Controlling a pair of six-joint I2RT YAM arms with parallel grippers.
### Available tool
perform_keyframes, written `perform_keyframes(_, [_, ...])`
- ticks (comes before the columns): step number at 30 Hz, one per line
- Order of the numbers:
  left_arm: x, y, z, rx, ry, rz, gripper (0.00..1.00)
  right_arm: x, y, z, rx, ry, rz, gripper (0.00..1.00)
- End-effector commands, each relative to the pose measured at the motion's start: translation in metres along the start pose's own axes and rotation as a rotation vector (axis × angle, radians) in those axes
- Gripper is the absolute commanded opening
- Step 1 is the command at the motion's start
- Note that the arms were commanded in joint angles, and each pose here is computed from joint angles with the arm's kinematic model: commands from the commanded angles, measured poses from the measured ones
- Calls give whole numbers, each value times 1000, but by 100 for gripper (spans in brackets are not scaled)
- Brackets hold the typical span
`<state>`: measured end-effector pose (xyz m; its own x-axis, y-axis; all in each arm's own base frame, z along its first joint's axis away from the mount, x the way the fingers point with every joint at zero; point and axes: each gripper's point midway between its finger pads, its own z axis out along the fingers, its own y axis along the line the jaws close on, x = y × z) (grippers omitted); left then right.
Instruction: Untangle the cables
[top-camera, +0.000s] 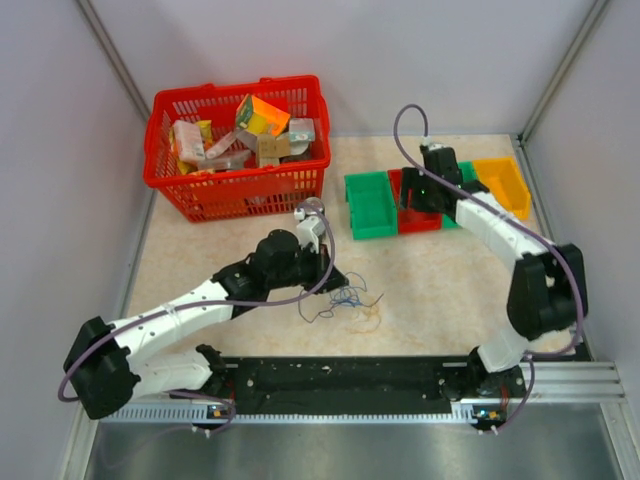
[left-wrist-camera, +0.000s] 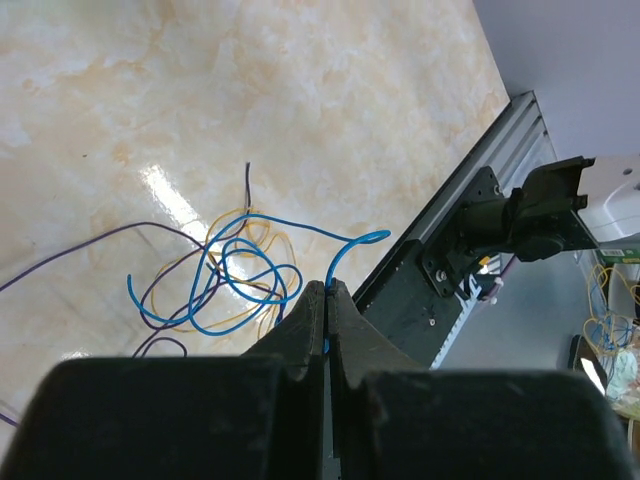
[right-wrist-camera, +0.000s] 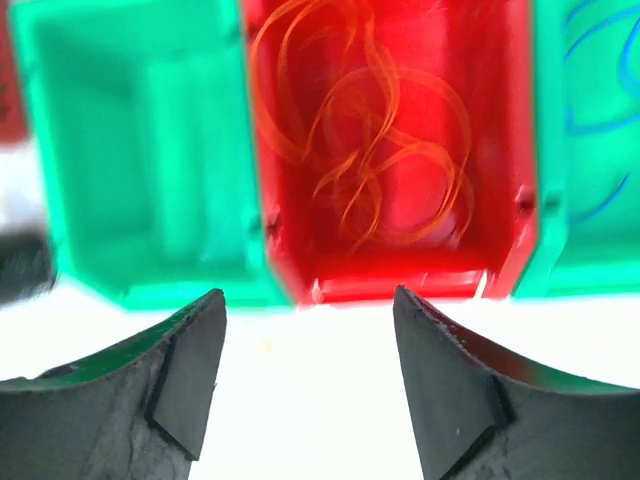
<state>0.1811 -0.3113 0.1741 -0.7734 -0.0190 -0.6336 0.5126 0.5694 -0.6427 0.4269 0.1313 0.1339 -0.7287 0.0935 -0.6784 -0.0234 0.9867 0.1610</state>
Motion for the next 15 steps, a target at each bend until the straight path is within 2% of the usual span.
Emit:
perform_keyframes(1, [-33, -25, -14, 43, -86, 43, 0, 37, 53, -66, -224, -28, -96, 70])
perform_keyframes(4, [-38, -24, -18, 19, -103, 55, 0, 97, 81, -85, -407, 14, -129, 72])
perform_keyframes(8, [-54, -15, -26, -60, -170, 62, 0, 160, 111, -104, -697, 103, -3, 71])
perform_keyframes(11, [-72, -24, -40, -67, -233, 77, 0, 185, 129, -121, -798, 42, -50, 73])
perform_keyframes(15, [-91, -40, -62, -51, -308, 95, 0, 194, 142, -144, -868, -57, -109, 77])
